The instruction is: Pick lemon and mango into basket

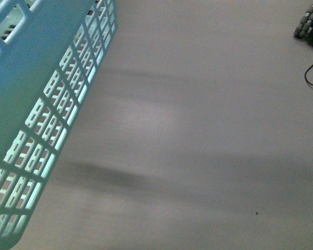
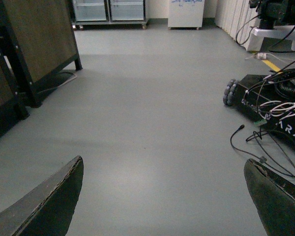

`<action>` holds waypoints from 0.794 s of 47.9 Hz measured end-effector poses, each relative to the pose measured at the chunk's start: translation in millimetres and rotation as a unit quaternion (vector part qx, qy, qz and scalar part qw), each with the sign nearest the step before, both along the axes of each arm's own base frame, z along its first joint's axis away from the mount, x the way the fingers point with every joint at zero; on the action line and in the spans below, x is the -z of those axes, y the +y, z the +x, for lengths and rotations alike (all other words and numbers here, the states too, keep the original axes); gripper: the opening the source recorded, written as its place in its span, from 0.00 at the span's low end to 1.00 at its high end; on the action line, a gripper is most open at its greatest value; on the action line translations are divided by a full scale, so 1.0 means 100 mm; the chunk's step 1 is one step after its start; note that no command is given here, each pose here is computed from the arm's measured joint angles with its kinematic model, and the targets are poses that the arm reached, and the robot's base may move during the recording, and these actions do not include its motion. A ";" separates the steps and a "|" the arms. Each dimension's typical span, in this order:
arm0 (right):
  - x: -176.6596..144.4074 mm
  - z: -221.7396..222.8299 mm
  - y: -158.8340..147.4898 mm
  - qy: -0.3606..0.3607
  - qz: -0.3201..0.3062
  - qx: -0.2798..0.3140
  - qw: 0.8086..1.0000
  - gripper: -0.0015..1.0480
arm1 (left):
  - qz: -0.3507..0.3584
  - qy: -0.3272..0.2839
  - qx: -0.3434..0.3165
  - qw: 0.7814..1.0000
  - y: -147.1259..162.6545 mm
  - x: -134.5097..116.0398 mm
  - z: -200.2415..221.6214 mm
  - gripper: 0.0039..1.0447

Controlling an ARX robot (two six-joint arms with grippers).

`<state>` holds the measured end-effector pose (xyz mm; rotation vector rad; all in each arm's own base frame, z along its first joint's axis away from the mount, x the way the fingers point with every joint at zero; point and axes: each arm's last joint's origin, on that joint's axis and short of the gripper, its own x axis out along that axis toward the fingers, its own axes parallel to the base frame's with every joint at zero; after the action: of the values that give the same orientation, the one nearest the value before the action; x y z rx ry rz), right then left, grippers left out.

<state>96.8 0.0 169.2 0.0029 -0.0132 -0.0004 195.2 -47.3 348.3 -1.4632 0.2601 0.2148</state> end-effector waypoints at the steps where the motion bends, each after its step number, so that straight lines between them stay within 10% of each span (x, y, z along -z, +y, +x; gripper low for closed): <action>1: 0.00 0.00 0.00 0.000 0.000 0.000 1.000 0.92 | 0.000 0.000 0.000 1.000 0.00 0.00 0.00 0.05; 38: 0.00 0.00 0.00 0.000 0.000 0.000 1.000 0.92 | 0.000 0.001 0.000 1.000 0.00 0.00 0.00 0.05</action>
<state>96.8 0.0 169.2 0.0029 -0.0132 -0.0007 195.5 -47.4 348.0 -1.4630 0.2617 0.2172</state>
